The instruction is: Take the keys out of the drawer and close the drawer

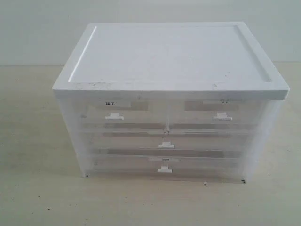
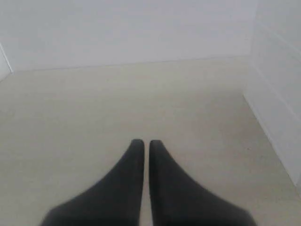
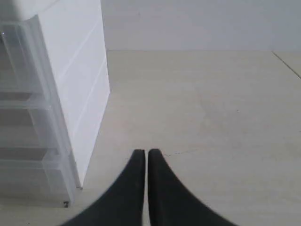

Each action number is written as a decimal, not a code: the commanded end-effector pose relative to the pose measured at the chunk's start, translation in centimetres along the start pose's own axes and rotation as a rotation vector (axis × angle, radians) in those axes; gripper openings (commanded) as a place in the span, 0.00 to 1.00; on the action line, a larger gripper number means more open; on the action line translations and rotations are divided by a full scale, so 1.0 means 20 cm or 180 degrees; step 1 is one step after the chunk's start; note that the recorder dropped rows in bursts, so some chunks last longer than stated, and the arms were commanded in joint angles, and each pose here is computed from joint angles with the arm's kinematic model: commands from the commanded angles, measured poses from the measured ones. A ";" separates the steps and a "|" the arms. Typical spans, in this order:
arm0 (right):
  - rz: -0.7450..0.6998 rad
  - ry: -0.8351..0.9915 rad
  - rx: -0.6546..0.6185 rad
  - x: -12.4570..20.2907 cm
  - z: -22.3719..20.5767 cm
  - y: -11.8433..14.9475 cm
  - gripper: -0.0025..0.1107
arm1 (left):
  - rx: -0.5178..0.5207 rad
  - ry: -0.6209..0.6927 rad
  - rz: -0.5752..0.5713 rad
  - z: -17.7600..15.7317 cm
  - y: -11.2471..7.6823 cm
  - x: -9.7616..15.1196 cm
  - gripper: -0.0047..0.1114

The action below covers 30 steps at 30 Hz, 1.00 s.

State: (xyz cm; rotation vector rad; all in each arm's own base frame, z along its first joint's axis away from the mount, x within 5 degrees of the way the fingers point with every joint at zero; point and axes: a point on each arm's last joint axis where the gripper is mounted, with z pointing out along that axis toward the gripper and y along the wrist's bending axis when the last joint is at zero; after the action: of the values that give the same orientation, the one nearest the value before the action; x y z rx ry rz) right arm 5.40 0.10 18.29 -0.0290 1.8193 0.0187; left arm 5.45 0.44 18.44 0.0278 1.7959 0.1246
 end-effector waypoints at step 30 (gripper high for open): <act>0.0613 -0.2720 -0.0627 -0.42 -0.19 0.04 0.02 | 0.1336 -0.2272 -0.0967 -0.17 -0.11 -0.41 0.08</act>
State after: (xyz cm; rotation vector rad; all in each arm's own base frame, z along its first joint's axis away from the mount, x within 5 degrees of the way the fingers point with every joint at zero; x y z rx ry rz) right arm 4.07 0.71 25.91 0.0488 0.9894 0.3023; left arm 4.41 -1.48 25.60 -0.0534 1.0861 -0.3778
